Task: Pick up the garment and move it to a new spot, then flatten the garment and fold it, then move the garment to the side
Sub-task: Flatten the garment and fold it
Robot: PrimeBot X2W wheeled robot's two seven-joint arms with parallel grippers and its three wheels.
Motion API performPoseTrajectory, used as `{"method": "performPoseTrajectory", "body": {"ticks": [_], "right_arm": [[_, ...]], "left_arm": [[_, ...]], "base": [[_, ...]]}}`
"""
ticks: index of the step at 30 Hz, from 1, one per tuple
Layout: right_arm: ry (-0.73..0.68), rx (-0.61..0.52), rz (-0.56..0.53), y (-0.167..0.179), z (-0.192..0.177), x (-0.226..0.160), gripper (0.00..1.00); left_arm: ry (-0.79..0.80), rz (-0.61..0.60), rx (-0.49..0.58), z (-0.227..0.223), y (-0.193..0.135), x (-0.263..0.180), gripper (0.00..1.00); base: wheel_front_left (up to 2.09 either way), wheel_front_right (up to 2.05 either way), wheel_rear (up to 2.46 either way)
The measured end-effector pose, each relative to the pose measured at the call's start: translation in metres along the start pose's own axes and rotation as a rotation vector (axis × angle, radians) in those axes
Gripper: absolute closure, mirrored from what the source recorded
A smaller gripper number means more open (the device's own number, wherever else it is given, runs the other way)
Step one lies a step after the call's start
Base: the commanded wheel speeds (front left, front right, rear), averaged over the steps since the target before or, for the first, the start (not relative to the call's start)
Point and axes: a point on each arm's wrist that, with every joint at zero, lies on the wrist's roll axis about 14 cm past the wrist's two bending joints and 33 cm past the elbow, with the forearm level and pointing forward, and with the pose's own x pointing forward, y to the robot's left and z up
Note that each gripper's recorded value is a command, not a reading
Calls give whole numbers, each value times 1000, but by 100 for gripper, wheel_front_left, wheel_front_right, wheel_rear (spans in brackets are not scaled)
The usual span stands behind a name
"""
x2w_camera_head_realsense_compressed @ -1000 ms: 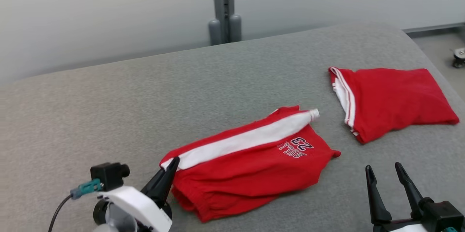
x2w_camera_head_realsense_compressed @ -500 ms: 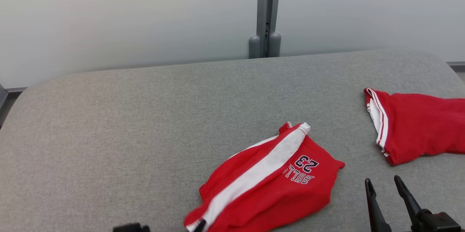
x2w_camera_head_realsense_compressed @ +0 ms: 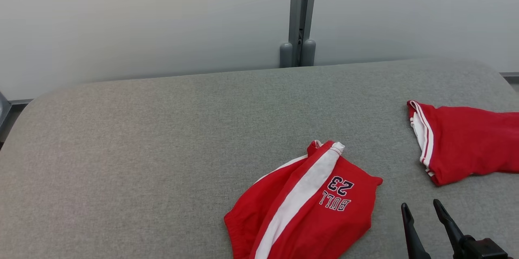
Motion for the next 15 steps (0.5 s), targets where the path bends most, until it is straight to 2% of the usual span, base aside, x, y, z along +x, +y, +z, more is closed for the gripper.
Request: {"method": "performPoseTrajectory", "body": {"ticks": [7,10,13,14,15], "right_arm": [[0,3,-57,-15,0,-9,0],[1,5,-91,-25,0,-15,0],[7,11,-115,-30,-2,-18,0],[8,11,-121,-32,-2,-18,0],[8,11,-121,-32,-2,-18,0]], "left_arm": [[116,42,96,14,19,-18,0],[67,91,174,52,28,-24,0],[-23,99,204,92,22,-19,0],[-41,120,243,110,23,-12,0],[-41,120,243,110,23,-12,0]], "base": [[0,0,0],[0,0,0],[0,0,0],[0,0,0],[0,0,0]]}}
